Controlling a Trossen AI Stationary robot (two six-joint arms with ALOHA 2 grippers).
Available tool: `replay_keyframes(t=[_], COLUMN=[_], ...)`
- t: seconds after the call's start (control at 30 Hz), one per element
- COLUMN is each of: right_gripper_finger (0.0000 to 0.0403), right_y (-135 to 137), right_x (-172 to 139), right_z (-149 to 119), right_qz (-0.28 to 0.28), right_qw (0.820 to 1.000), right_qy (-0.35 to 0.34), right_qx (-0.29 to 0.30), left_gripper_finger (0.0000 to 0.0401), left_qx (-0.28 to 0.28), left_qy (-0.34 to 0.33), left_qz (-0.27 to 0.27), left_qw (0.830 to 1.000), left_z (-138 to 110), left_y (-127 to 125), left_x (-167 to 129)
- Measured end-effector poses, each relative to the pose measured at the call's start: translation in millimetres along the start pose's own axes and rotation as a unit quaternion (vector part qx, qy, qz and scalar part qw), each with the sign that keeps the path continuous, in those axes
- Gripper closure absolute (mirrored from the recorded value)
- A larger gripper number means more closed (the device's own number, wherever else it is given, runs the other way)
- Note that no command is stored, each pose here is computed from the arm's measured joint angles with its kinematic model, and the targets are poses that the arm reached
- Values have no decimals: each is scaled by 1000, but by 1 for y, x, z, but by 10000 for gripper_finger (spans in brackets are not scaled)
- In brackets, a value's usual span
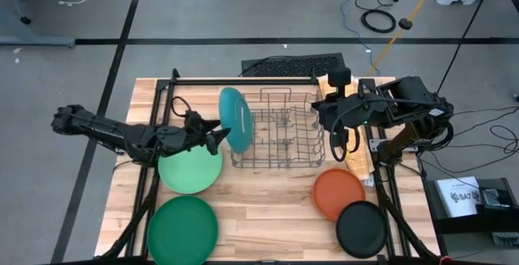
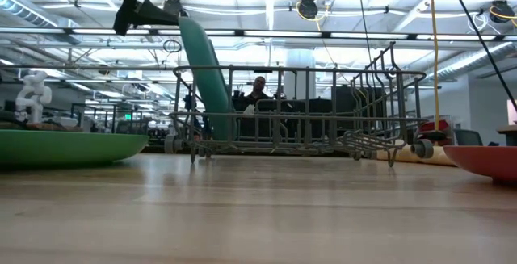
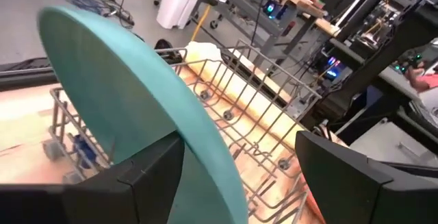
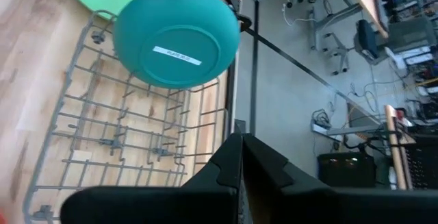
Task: Sort dishes
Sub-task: Put the blue plate into the dishwasher rack, then put the light green plate into the dishwasher rack
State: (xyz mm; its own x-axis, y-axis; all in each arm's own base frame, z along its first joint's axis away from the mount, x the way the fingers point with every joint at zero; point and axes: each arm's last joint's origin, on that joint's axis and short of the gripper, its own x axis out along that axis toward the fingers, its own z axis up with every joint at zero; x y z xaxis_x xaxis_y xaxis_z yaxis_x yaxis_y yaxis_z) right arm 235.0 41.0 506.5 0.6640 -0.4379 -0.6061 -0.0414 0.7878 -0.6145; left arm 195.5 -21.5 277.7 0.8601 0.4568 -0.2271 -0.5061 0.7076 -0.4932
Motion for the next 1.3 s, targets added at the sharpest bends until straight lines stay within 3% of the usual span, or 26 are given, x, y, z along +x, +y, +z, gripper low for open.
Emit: replay_keyframes(t=[0.4,0.63,0.9,1.1,1.3], right_gripper_finger=[399,399,399,399,399], right_y=[1,4,6,8,11], right_x=[2,5,8,12,17], right_z=[2,4,6,8,11], right_qz=[2,20,27,30,32], right_qw=[1000,1000,1000,1000,999], right_qy=[2,0,2,6,11], right_qx=[0,-2,-5,-6,-9], left_gripper_finger=[111,111,111,111,121], left_qx=[14,36,58,92,115], left_qy=[16,46,87,248,406], left_qz=[-9,-54,-60,-40,-8], left_qw=[1000,997,993,963,907], left_z=[11,18,17,-7,-36], left_y=[12,20,32,44,46], left_x=[-21,-39,-53,-52,-47])
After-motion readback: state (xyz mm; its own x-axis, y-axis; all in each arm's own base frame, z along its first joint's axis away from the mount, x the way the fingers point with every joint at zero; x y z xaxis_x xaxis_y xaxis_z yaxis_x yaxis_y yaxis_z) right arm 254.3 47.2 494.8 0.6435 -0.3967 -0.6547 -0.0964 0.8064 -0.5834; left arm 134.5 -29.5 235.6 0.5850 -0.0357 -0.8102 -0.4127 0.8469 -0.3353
